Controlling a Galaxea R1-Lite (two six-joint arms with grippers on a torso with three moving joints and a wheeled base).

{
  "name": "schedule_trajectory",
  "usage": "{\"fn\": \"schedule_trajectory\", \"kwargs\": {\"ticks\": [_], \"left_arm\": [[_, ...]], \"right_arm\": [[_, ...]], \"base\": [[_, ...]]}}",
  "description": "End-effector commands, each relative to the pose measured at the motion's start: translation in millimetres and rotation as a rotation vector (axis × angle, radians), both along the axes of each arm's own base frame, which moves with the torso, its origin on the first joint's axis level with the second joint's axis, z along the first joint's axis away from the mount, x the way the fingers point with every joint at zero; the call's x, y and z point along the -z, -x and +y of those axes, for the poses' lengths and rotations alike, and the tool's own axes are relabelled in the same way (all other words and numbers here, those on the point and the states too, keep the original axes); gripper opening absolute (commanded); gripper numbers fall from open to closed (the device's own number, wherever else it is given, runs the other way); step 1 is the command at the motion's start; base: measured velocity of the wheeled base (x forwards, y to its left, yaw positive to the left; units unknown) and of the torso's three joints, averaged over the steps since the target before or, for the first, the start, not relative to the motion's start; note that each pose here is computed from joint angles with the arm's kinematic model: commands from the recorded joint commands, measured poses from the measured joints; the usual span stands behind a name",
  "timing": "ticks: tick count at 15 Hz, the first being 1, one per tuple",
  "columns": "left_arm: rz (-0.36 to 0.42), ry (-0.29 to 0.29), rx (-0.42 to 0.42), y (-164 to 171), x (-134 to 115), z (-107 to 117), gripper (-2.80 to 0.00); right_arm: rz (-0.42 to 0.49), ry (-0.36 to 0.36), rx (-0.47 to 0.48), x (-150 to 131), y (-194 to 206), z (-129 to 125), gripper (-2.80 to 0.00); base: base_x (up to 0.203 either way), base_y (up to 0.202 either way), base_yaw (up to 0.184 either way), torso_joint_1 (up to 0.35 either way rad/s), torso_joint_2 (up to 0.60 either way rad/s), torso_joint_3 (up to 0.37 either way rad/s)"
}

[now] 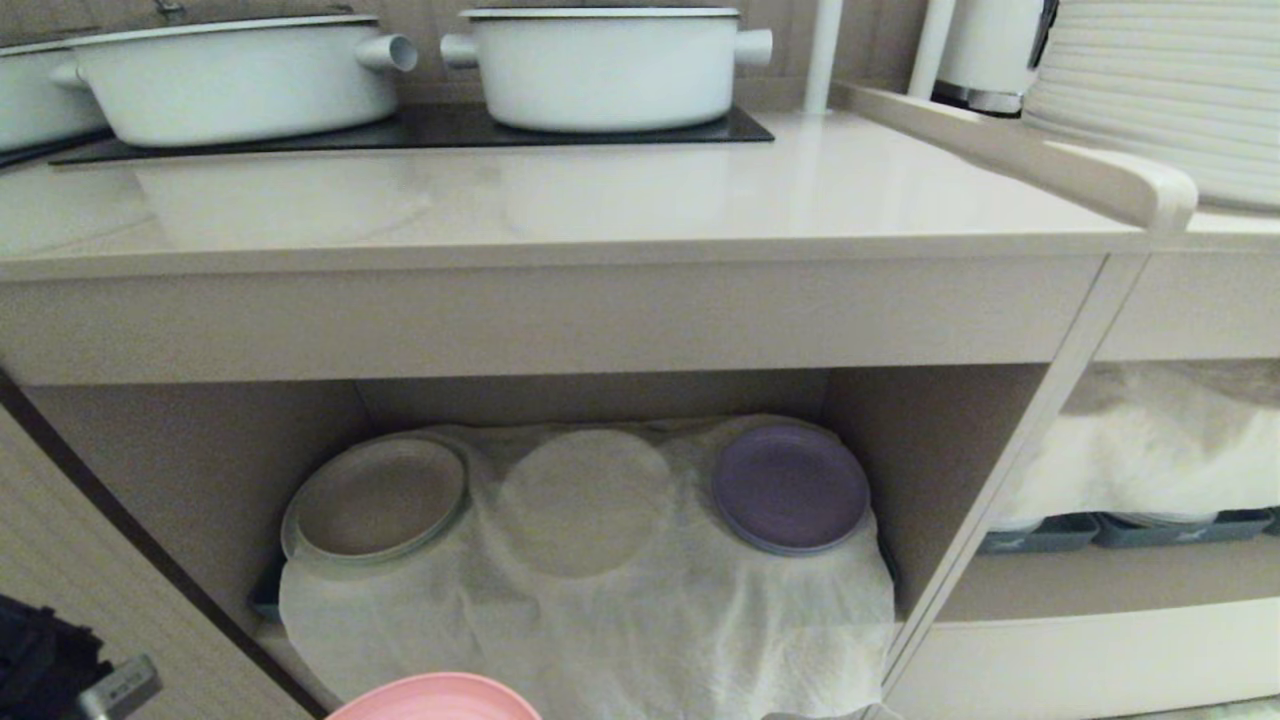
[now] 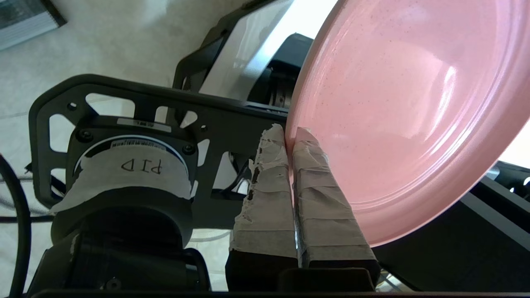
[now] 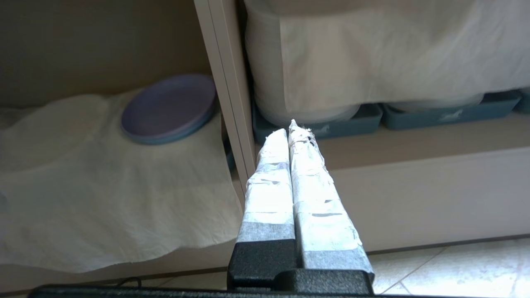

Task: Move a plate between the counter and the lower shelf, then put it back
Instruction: Put the plate in the cupboard

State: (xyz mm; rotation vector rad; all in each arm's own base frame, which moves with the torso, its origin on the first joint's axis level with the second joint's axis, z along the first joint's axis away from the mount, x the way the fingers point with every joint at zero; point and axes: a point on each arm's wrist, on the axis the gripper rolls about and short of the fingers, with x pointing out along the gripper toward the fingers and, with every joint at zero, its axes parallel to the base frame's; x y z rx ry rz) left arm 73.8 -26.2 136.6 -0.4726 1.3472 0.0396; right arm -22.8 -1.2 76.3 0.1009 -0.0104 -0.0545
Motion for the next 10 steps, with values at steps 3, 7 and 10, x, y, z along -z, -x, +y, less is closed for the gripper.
{"fn": "schedule_trajectory", "kwargs": {"ticks": [3,7,10], "left_arm": [[0.003,0.001,-0.006,0.6,0.0,0.2,-2.80],[0.005,0.001,-0.004,0.4,0.1,0.2,-2.80],[0.006,0.001,-0.006,0.5,0.3,0.2,-2.80]], "right_arm": [[0.000,-0.001,0.000,0.0,0.0,0.0,-2.80],[0.000,-0.001,0.000,0.0,0.0,0.0,-2.80],[0.000,-0.001,0.000,0.0,0.0,0.0,-2.80]], "base": [[0.000,0.000,0.000,-0.136,0.45,0.313],[0.000,0.000,0.000,-0.076,0.28,0.207],[0.000,0.000,0.000,-0.009,0.04,0.027]]}}
